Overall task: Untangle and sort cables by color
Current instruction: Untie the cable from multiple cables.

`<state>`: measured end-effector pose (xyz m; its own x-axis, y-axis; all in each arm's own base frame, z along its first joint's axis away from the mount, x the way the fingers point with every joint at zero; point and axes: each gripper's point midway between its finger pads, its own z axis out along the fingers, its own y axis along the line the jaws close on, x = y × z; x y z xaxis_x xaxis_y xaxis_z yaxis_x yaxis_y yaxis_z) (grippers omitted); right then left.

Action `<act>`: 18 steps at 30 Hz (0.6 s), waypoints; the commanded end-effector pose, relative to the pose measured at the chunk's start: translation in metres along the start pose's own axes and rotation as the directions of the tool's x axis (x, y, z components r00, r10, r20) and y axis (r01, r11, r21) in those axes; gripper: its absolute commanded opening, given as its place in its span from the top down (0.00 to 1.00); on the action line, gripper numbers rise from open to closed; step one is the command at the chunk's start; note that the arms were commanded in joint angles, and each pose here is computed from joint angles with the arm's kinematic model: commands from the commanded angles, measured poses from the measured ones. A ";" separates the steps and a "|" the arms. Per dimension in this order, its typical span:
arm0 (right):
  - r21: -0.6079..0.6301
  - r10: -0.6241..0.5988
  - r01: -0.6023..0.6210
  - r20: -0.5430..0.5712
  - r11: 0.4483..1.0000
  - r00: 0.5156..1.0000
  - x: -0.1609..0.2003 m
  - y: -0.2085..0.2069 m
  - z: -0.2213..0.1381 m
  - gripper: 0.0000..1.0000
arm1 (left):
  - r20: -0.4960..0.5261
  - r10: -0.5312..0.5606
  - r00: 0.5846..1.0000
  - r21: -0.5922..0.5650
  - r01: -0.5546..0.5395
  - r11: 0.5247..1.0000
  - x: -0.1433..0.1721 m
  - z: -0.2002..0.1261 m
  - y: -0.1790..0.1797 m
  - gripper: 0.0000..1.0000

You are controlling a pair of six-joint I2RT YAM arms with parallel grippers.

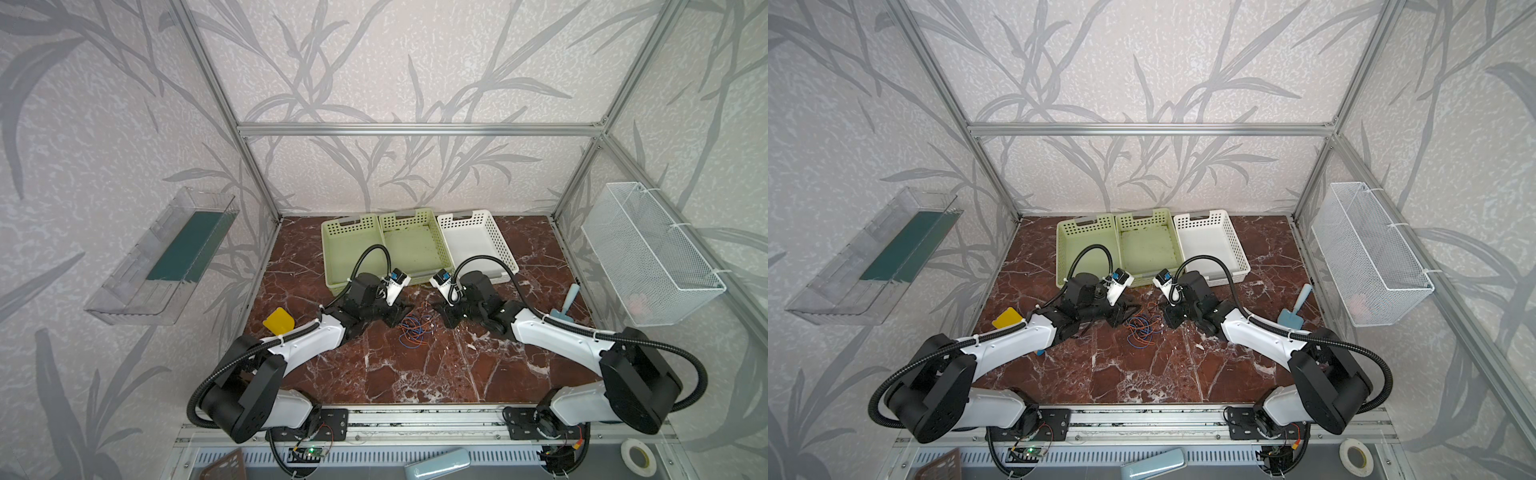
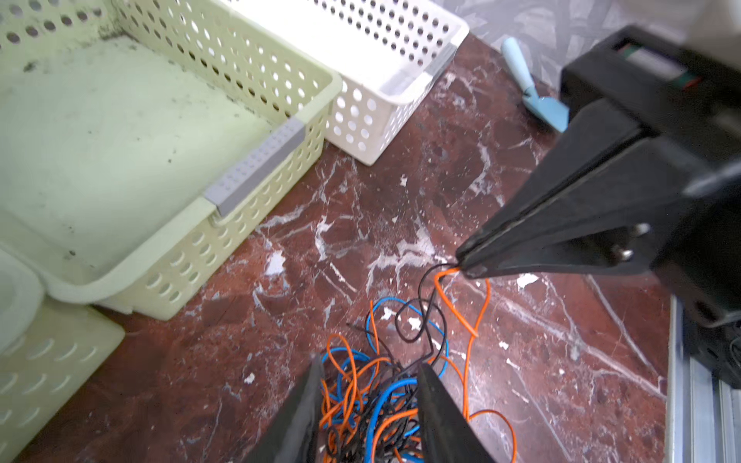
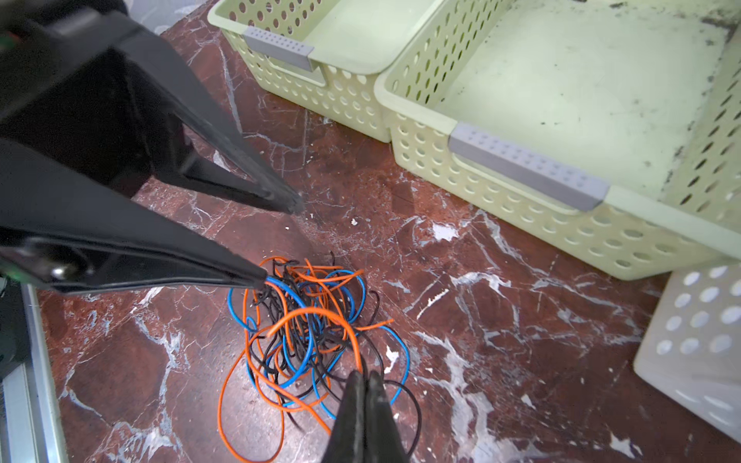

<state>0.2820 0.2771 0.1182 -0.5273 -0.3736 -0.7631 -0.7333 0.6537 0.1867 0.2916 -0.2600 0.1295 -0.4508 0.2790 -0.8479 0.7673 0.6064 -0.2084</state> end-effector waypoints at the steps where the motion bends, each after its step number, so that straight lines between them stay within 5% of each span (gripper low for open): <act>1: -0.019 0.009 -0.009 0.022 1.000 1.000 -0.007 0.003 -0.005 1.00 | 0.144 0.033 0.989 0.033 -0.038 0.999 -0.038 -0.009 -0.014 0.54; 18: -0.037 0.012 -0.010 0.046 0.999 0.999 -0.013 0.007 -0.006 1.00 | 0.051 -0.084 0.995 0.146 0.075 0.986 -0.027 0.018 -0.027 0.54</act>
<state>0.2794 0.2793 0.1192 -0.5445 -0.3579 -0.7586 -0.7312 0.6457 0.2202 0.2922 -0.2877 0.1397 -0.4777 0.2047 -0.8543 0.7791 0.5480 -0.3044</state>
